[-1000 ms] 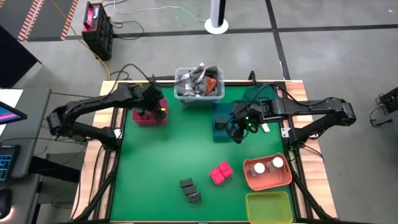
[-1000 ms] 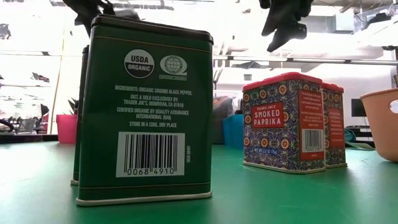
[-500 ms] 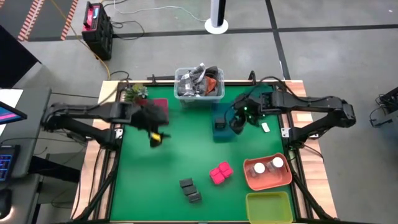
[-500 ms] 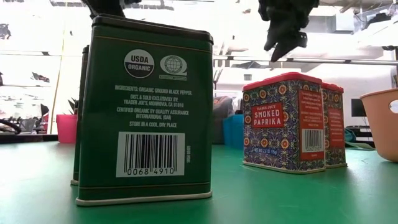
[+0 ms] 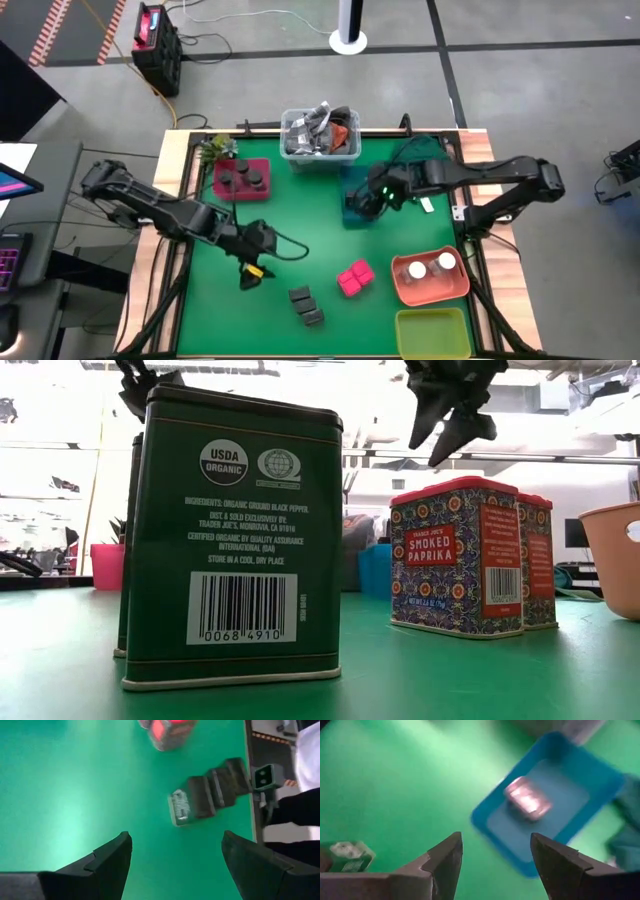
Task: Sort spices by type
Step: Put the black seasoning can into the blue bin
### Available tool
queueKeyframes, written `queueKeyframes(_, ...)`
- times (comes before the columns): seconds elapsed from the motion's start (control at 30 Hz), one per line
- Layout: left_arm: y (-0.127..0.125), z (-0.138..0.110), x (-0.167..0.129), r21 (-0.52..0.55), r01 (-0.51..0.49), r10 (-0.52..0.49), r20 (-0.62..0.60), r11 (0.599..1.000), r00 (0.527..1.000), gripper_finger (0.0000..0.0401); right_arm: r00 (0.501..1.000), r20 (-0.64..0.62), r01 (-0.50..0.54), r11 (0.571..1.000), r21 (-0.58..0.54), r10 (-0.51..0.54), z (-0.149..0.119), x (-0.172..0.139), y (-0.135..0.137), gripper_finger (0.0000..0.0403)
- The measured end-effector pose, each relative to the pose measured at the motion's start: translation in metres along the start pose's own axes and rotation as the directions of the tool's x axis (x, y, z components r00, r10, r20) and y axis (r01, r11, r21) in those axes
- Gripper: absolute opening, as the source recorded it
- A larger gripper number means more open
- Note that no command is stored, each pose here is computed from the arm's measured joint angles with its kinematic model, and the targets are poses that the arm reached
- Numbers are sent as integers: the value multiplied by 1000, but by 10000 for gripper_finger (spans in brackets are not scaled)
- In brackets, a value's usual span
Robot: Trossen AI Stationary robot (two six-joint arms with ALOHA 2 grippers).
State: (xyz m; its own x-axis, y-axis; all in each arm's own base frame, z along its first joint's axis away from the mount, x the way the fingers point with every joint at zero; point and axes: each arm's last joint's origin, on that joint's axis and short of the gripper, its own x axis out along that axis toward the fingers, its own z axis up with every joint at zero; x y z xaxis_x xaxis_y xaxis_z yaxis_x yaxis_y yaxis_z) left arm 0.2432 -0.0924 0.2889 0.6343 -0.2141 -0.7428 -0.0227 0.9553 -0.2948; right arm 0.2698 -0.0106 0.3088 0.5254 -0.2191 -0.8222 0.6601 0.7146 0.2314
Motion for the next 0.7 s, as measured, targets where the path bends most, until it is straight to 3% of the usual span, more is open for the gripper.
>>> queueKeyframes(0.17,-4,5,11,-90,20,-17,36,996,999,295,999,-34,-41,999,-29,40,-15,4,24,260)
queueKeyframes(0.47,-19,5,60,-198,44,-38,36,979,999,295,989,-105,-117,989,-93,107,-54,-34,51,260)
queueKeyframes(0.7,-34,-8,75,-205,-29,39,44,978,998,295,994,-98,-65,986,-151,50,-84,-52,56,260)
